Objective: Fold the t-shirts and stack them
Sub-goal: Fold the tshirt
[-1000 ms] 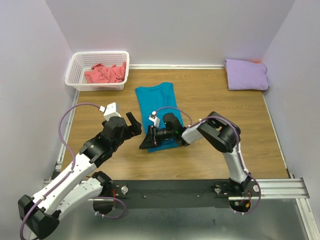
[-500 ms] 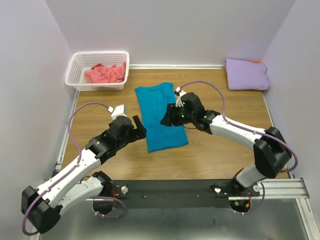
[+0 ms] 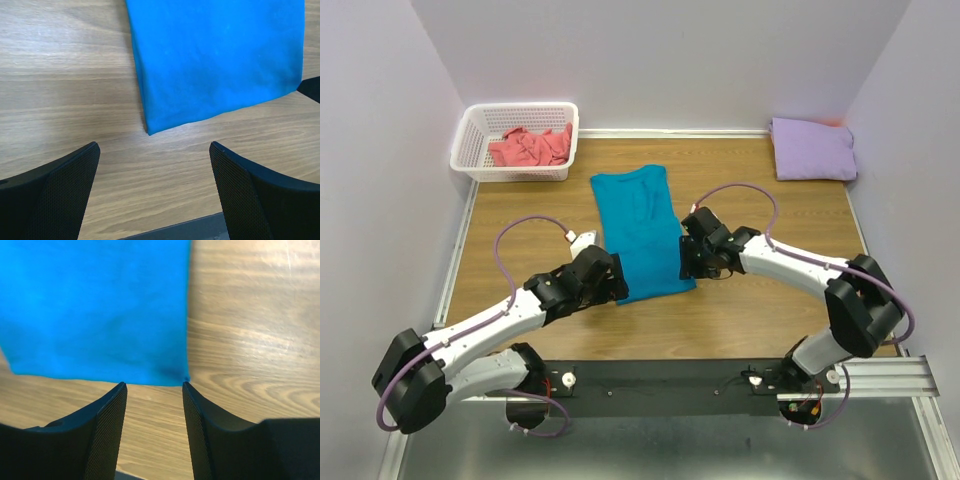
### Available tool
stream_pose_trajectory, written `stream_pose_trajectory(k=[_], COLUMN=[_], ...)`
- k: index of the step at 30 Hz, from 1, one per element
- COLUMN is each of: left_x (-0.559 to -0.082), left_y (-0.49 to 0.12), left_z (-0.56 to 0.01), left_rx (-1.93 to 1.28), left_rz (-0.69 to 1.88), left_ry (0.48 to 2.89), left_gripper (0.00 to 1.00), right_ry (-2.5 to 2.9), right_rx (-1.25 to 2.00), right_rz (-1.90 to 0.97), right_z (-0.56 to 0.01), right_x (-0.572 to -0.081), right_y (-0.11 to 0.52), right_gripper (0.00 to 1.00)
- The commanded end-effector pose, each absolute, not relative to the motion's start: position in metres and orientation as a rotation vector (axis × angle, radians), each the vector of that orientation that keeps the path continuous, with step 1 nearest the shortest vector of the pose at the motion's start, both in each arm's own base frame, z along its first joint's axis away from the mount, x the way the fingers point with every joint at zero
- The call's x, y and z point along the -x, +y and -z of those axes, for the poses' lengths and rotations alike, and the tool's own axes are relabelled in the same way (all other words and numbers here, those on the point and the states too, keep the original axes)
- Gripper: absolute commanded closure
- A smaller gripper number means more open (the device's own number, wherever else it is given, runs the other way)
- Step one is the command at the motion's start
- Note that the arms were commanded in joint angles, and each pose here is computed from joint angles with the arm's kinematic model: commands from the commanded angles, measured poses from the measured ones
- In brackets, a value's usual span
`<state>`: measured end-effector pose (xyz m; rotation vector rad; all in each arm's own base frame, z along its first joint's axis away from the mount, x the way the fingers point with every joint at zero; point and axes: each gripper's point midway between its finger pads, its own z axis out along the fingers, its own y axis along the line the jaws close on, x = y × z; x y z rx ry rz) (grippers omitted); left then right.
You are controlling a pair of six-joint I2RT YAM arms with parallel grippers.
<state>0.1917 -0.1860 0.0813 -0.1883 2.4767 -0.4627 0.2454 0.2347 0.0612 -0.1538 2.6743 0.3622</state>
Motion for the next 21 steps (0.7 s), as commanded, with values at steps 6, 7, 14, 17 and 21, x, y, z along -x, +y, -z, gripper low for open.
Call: stream_pose_trajectory(k=[6, 7, 14, 17, 21], left_x=[-0.193, -0.193, -0.194, -0.193, -0.191], left_y=[-0.196, -0.195, -0.193, -0.193, -0.19], left_z=[-0.078, -0.078, -0.074, -0.074, -0.072], left_rx=[0.193, 0.191, 0.168, 0.163, 0.156], left_rz=[0.482, 0.48, 0.455, 0.456, 0.436], left_ry=[2.472, 2.473, 2.477, 2.479, 2.49], left_gripper=[0.02, 0.02, 0.02, 0.02, 0.02], right_ry=[2.762, 2.76, 2.807, 2.853, 2.913], right_rx=[0.059, 0.053, 0.019, 0.009, -0.029], right_rz=[-0.141, -0.132, -0.105, -0.101, -0.098], right_z=[-0.026, -0.025, -0.004, 0.009, 0.02], right_x=[-0.24, -0.241, -0.234, -0.223, -0.203], right_y=[0.211, 0.211, 0.207, 0.204, 0.196], right_gripper=[0.47, 0.48, 0.51, 0.55, 0.61])
